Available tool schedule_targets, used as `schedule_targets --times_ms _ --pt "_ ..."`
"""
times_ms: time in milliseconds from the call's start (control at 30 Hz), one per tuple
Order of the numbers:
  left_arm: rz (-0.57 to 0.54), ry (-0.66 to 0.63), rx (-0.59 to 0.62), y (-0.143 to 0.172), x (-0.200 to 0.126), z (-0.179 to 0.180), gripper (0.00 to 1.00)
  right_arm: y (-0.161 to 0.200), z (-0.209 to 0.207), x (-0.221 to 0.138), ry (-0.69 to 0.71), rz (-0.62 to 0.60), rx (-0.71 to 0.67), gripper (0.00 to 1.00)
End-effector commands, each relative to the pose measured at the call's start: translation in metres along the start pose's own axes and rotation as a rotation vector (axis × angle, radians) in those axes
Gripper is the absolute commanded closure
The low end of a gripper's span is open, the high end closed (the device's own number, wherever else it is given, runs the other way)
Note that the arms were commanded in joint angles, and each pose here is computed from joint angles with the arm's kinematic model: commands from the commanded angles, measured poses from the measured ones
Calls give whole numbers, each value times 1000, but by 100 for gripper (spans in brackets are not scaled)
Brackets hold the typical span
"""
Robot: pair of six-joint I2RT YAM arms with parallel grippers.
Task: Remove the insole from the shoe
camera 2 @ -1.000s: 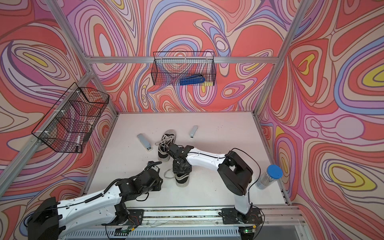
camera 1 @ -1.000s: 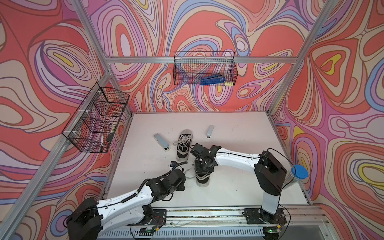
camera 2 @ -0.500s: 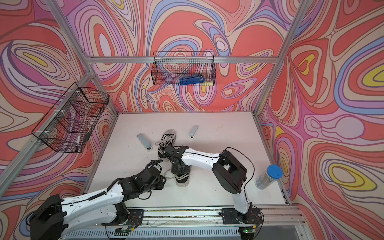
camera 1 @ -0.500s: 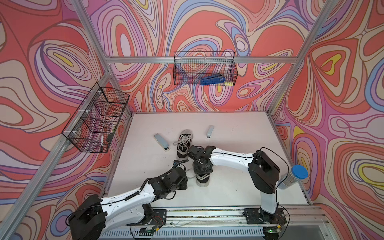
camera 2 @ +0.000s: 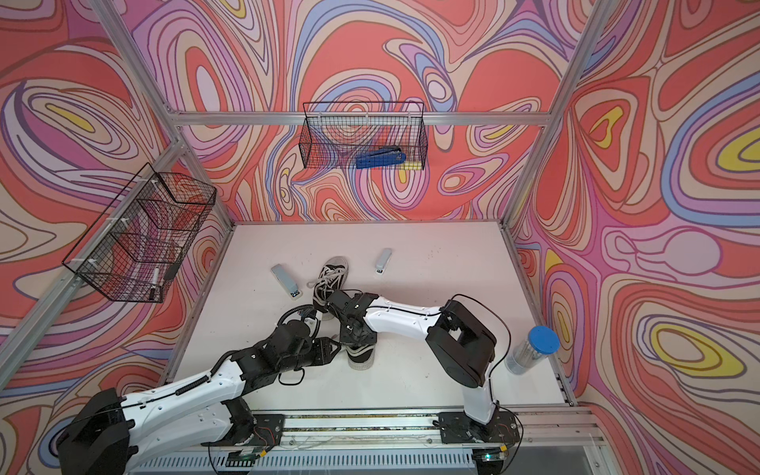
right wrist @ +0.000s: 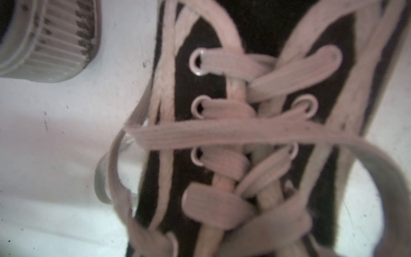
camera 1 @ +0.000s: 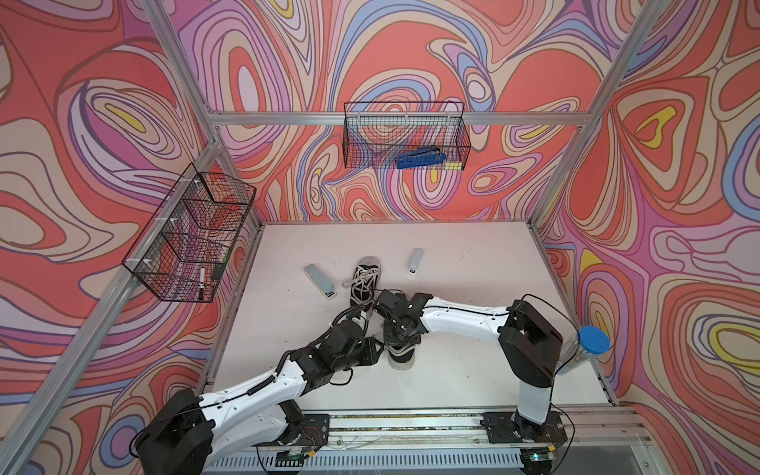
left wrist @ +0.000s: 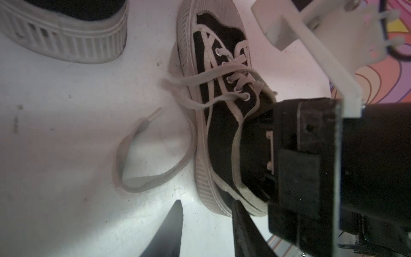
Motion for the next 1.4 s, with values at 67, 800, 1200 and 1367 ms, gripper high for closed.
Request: schedule_targets --times_ms 67,800,1200,1367 --pt "7 118 -82 -2 10 -10 58 16 -14 18 31 57 21 100" --pt "26 15 -84 -2 27 3 100 -11 -24 -33 -138 -38 89 100" --pt "23 -116 85 -10 21 0 100 -28 -38 -49 -399 -36 233 100" --pt "38 -167 184 -11 20 -6 100 -37 -50 -48 -494 -23 322 100"
Point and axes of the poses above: each gripper's point midway between its finger pads, its own x axis out along the fingers, its own z axis along the line the jaws close on, y = z × x, the point moved 6 cm from there along -x, back along the fingers, and after that the axes turned 10 degrees about -x, right-handed, at the moved point
